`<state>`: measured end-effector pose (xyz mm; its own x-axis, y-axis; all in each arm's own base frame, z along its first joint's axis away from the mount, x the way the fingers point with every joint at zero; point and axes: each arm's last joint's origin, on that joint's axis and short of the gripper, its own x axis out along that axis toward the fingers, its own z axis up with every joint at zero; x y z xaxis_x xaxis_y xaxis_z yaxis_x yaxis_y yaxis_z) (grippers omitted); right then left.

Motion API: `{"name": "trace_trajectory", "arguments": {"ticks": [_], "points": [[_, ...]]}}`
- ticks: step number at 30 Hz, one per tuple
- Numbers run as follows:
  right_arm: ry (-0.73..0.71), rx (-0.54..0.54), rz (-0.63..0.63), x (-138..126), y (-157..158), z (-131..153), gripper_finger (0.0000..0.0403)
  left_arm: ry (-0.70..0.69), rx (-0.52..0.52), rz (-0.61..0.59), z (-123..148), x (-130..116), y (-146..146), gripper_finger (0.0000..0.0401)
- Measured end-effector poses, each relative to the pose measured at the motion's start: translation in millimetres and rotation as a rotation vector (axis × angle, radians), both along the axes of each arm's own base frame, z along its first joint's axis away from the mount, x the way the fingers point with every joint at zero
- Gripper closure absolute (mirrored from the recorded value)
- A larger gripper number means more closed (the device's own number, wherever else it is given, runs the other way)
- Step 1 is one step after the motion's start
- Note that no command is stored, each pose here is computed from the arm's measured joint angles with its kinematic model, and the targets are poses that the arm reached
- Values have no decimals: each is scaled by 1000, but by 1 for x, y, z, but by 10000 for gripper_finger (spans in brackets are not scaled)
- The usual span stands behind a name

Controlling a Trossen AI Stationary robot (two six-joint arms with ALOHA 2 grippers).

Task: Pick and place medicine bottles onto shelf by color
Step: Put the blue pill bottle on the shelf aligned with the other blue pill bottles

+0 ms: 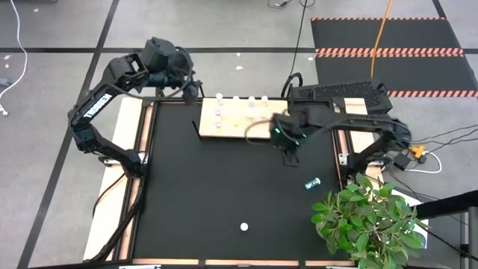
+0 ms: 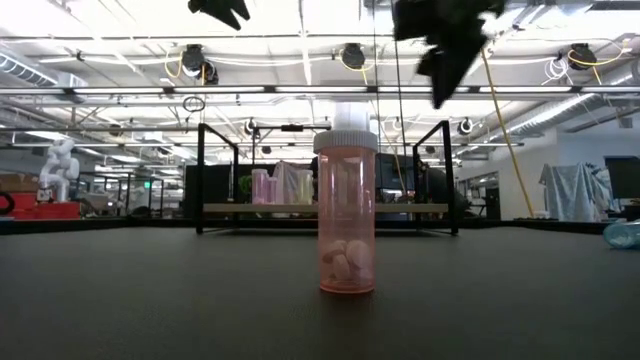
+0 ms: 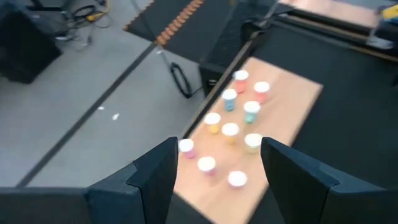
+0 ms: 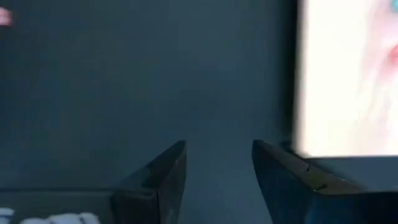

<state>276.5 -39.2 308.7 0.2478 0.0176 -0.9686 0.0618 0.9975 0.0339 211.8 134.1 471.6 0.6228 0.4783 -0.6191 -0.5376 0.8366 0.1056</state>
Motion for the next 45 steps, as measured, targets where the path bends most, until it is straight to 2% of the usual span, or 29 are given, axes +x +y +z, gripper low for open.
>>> {"name": "trace_trajectory", "arguments": {"ticks": [4,7,11,14,19,23,29,34,38,41,45], "points": [[-4,57,-139,-30,22,-10,224,-21,-19,-60,0,11,-17,169],[34,118,-363,-54,32,-21,224,-55,-20,-112,-1,28,-27,169],[192,253,-720,-81,42,-46,225,-97,11,-142,0,42,-34,169],[324,355,-911,-97,48,-67,225,-117,31,-152,1,48,-35,169],[478,359,-1121,-119,53,-102,225,-118,83,-172,0,55,-29,169],[479,412,-1239,-126,54,-121,225,-97,123,-185,1,53,-25,169],[409,508,-1424,-128,54,-139,225,-62,171,-189,1,49,-16,169],[482,529,-1579,-138,55,-157,225,-29,195,-182,0,45,-8,169],[474,579,-1645,-138,55,-167,225,-14,209,-177,-1,42,-3,169],[424,647,-1653,-132,55,-168,225,-4,219,-174,-1,41,0,169],[398,687,-1663,-129,55,-167,225,11,234,-178,-1,39,2,169]]}}
